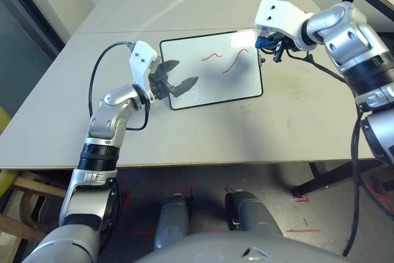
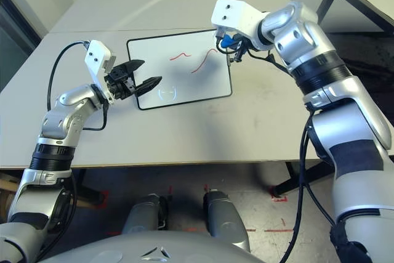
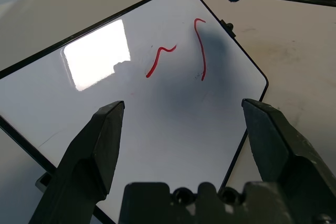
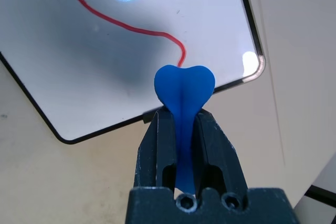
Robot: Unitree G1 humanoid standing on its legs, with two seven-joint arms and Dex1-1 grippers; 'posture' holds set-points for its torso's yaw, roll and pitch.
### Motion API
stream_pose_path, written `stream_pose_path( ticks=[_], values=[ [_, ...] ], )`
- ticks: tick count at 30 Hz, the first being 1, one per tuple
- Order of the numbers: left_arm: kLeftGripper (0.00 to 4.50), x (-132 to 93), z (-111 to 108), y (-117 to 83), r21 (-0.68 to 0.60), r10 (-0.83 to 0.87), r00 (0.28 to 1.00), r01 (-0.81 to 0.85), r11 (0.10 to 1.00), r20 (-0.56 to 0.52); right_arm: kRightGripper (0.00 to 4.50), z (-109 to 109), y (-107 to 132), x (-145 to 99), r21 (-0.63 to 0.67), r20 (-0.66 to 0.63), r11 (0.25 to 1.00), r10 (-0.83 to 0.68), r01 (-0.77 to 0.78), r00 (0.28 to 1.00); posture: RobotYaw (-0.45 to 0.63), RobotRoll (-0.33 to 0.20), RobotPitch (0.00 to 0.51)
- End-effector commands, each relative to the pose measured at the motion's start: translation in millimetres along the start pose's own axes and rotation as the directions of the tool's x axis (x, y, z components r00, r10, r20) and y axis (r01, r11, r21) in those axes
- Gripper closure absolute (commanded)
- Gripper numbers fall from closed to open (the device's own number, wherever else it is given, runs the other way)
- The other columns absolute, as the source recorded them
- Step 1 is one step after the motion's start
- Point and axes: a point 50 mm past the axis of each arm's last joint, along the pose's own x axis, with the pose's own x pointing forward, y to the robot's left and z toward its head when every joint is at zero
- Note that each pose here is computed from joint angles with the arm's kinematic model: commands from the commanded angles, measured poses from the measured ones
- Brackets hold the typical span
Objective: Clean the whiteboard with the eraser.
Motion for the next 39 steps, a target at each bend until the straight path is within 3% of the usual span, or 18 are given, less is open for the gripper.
stream_pose_path(
  ticks=[1, 13, 39],
  values=[
    [0.0, 1, -1, -1, 0.014, 0.001, 1.0, -0.001, 1.0, -0.009, 4.29, 0, -4, 5, -0.037, -0.057, 0.999, 0.021, -0.023, 0.998, -0.11, 0.0, 0.047],
    [0.0, -5, -1, 0, 0.018, 0.02, 1.0, -0.02, 1.0, -0.008, 4.3, 5, -1, 23, -0.078, -0.108, 0.997, 0.015, -0.023, 0.994, -0.07, 0.0, 0.051],
    [0.0, -10, 1, -1, 0.028, 0.043, 0.999, -0.043, 0.999, -0.012, 4.3, 10, 4, 38, 0.046, -0.104, 0.994, -0.097, 0.102, 0.99, -0.04, 0.0, 0.058]
  ],
)
